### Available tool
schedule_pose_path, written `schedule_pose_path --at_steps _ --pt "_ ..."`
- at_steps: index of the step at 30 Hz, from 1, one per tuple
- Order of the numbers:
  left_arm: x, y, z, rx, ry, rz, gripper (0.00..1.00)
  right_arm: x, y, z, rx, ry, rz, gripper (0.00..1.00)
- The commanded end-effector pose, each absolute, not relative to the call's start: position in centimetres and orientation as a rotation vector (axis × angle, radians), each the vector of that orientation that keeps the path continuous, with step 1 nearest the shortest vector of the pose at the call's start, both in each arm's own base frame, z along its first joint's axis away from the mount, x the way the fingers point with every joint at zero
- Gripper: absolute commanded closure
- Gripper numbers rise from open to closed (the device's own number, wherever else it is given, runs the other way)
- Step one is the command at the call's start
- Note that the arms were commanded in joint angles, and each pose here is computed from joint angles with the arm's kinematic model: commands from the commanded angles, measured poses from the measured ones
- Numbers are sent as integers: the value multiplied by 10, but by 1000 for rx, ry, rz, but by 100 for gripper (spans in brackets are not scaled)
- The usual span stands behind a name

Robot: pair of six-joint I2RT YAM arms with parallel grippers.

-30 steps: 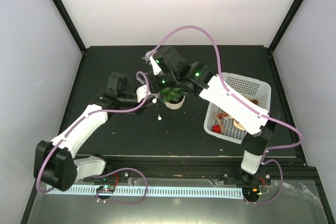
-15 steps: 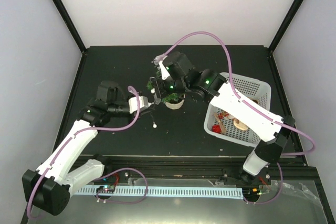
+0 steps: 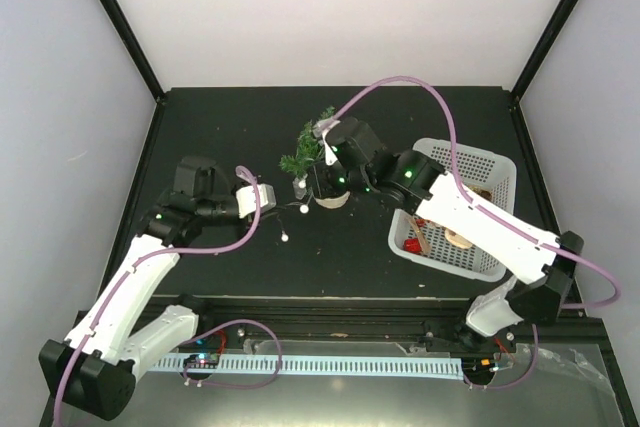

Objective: Decorate the small christmas tree

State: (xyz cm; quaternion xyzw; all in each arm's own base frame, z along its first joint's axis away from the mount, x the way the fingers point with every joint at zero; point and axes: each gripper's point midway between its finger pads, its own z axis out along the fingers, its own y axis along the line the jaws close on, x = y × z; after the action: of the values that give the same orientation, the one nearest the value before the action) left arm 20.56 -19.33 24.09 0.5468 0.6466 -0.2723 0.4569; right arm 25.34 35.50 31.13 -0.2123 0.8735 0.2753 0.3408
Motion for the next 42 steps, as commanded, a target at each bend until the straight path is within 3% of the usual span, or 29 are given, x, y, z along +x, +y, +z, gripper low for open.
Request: schedule_pose_path --at_steps 1,10,26,36,42 --pt "200 -195 263 1368 1518 -676 98 258 325 342 -401 2157 706 99" --pt "219 -210 281 1367 1505 -743 98 269 245 370 -124 2003 508 99" --pt "227 -257 258 1555 1621 -760 98 275 164 322 103 2049 288 99" --pt "219 -233 222 1652 1734 -614 99 259 190 236 28 2232 404 99" --pt "227 -210 210 1620 1759 -453 98 261 227 219 -58 2304 527 99"
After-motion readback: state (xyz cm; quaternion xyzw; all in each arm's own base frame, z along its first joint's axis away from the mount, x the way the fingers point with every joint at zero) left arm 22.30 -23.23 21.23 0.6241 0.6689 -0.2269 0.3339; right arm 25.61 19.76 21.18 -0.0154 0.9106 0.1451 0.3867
